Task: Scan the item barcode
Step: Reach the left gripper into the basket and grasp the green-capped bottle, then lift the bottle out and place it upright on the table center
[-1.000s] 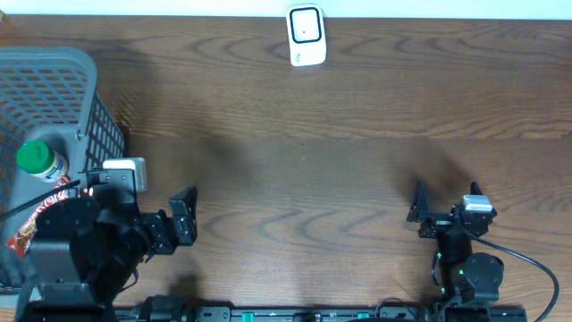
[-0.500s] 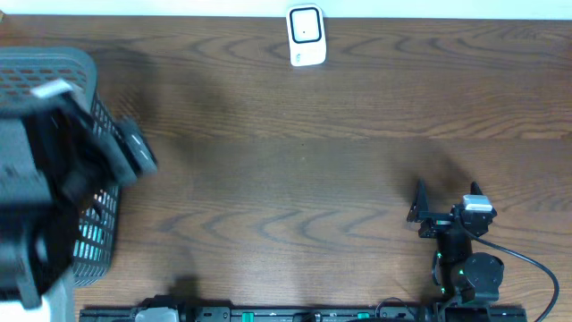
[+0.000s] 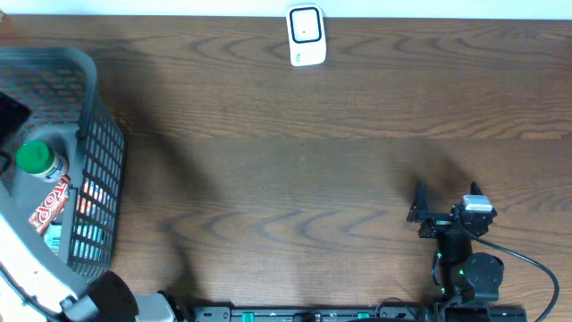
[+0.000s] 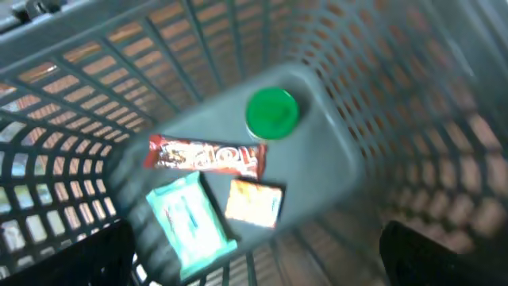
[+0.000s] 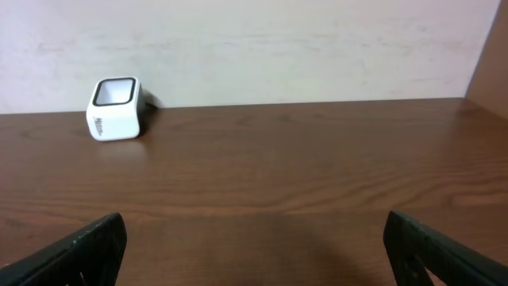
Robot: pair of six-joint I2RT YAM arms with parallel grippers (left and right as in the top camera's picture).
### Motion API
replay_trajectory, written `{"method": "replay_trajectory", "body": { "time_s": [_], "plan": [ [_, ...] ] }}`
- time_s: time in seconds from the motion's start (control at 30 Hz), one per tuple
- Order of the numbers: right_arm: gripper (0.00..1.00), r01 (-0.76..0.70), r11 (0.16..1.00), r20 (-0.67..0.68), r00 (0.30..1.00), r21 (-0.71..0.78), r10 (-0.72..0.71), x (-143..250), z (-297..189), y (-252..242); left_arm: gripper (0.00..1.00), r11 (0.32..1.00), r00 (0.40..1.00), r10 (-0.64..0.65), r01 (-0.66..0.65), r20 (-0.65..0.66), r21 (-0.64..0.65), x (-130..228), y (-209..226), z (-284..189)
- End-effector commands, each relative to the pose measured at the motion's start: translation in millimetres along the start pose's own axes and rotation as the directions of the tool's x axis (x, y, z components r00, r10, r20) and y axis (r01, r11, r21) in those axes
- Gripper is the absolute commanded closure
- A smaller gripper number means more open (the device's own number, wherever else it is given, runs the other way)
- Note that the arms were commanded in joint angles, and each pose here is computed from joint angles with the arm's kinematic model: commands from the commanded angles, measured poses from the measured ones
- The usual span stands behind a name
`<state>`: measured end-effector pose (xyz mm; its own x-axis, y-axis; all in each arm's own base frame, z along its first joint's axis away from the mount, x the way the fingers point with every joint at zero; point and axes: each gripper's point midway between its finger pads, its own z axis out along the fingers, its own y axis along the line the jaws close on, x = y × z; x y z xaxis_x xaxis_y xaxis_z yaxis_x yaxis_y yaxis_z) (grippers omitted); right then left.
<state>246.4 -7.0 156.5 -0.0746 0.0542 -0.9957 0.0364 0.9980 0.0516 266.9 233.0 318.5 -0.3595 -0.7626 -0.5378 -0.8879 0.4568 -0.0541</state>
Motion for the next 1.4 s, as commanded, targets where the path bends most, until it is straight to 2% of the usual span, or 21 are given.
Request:
{"method": "replay_trajectory", "body": {
  "time_s": [0.0, 0.2, 0.33, 0.5, 0.83, 1.03, 1.23, 1.37],
  "plan": [
    [0.01, -0.013, 1.000, 0.000, 1.000, -0.002, 0.013, 0, 0, 0, 0.02, 0.999, 0.999, -0.017, 0.016, -0.030, -0.041, 0, 3, 29],
    [0.01, -0.013, 1.000, 0.000, 1.000, -0.001, 0.013, 0, 0, 0, 0.02, 0.993, 0.993, 0.106, -0.109, -0.047, -0.044, -2, -10, 84],
    [0.01, -0.013, 1.000, 0.000, 1.000, -0.001, 0.013, 0, 0, 0, 0.02, 0.988, 0.992, 0.113, -0.118, -0.057, -0.098, 0, -8, 119],
    [0.01, -0.013, 1.000, 0.000, 1.000, -0.001, 0.013, 0, 0, 0, 0.02, 0.984, 0.987, 0.135, -0.144, -0.086, -0.104, 7, -16, 166],
    [0.01, -0.014, 1.000, 0.000, 1.000, -0.001, 0.014, 0, 0, 0, 0.02, 0.972, 0.963, 0.161, -0.192, -0.215, -0.133, 37, -21, 246],
    [0.01, -0.013, 1.000, 0.000, 1.000, -0.002, 0.013, 0, 0, 0, 0.02, 0.966, 0.942, 0.167, -0.214, -0.290, -0.142, 59, -19, 279],
    [0.01, -0.013, 1.000, 0.000, 1.000, -0.001, 0.013, 0, 0, 0, 0.02, 0.972, 0.927, 0.161, -0.208, -0.340, -0.106, 74, -22, 291],
    [0.01, -0.013, 1.000, 0.000, 1.000, -0.002, 0.013, 0, 0, 0, 0.25, 0.971, 0.920, 0.160, -0.213, -0.357, -0.112, 77, -19, 289]
  ]
}}
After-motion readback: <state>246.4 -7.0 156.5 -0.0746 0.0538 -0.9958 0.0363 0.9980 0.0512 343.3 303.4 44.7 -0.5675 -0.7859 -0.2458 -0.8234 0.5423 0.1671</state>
